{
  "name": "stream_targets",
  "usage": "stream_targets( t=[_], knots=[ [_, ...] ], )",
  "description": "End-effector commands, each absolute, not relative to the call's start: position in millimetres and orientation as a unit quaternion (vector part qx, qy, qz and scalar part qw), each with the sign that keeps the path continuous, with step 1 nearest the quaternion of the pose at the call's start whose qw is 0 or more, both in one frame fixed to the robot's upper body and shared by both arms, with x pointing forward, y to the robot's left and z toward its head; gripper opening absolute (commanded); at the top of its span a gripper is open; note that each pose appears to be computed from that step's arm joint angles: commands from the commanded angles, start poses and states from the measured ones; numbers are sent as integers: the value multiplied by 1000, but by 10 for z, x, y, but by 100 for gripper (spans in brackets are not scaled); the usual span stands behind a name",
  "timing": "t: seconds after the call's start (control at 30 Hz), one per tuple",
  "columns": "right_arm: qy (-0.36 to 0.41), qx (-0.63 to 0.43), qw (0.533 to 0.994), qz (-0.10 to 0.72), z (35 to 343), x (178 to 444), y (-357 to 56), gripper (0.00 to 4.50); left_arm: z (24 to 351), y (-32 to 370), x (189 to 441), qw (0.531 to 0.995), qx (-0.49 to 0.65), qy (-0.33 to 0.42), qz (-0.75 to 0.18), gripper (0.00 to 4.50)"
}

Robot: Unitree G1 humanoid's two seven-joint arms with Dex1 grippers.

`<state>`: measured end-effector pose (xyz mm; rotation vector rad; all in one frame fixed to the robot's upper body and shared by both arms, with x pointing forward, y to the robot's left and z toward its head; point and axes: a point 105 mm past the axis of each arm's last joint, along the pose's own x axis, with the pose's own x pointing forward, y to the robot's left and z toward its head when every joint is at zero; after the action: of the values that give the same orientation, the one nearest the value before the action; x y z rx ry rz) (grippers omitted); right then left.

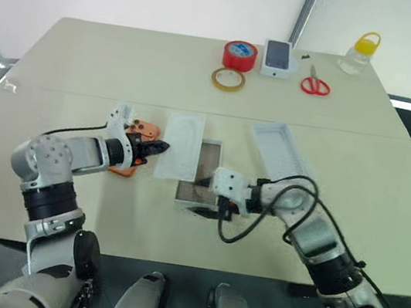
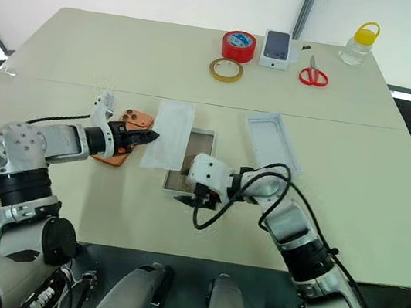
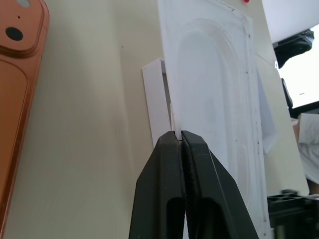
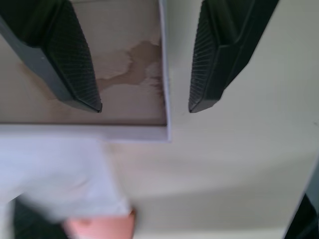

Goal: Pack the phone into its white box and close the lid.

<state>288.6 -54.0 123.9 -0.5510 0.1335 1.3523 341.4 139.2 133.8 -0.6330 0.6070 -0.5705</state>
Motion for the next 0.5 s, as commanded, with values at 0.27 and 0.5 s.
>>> stream_targets(
  t=[0.27,0.5],
  knots=[
    [65,-249,822,508,1475,3191,-1554,297,1239,1060,3269,871,-290,286,-275,0],
    [43,-247,828,502,1457,3253,-1486,297,1187,1077,3252,876,-296,285,-254,0]
  ],
)
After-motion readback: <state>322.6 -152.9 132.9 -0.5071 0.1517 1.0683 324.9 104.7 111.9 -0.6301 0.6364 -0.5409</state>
